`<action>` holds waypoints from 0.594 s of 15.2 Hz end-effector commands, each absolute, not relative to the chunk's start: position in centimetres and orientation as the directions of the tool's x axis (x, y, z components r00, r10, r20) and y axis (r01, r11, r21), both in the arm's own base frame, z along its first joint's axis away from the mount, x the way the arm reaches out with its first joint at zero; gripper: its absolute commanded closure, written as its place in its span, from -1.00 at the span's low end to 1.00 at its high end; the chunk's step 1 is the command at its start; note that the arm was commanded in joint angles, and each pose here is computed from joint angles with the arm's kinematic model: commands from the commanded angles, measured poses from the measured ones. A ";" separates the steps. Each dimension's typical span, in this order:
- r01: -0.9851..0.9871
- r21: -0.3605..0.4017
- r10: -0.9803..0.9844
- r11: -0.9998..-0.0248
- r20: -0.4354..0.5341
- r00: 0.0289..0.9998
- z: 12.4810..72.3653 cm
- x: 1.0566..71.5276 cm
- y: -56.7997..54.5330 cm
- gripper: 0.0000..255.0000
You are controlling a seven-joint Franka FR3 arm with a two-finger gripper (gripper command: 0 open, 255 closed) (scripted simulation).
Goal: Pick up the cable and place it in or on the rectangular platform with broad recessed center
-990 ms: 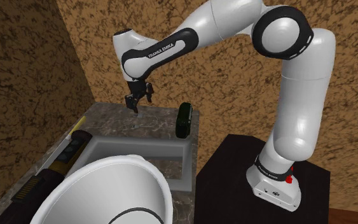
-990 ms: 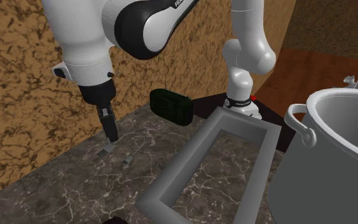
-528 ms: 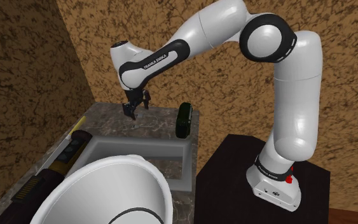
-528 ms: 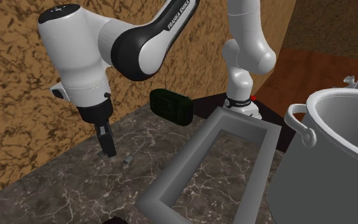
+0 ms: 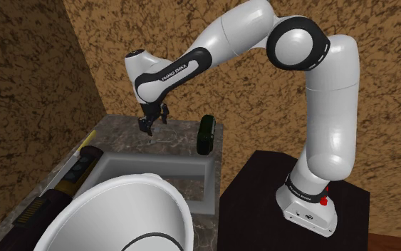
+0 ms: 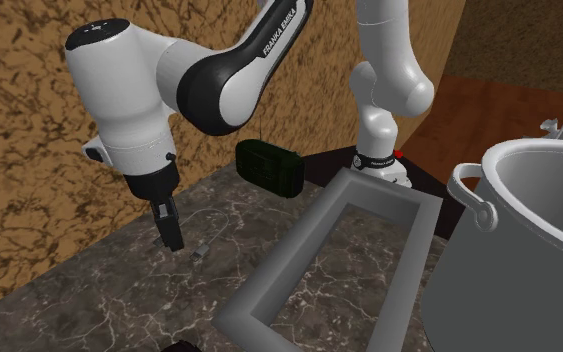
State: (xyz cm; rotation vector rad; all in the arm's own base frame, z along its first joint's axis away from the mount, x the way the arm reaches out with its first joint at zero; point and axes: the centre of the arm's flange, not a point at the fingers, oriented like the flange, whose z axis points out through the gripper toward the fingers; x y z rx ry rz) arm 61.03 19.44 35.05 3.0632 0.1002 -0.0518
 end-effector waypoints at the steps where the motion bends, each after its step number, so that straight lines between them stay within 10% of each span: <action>1: 0.067 0.075 0.064 -0.995 -0.036 0.997 35.0 61.0 19.4 -1.00; 2: 0.067 0.075 0.064 -0.995 -0.036 0.997 35.0 61.0 19.4 -1.00; 3: 0.067 0.075 0.064 -0.995 -0.036 0.997 35.0 61.0 19.4 1.00; 9: 0.066 0.075 0.064 -0.995 -0.036 0.997 35.1 61.2 19.3 1.00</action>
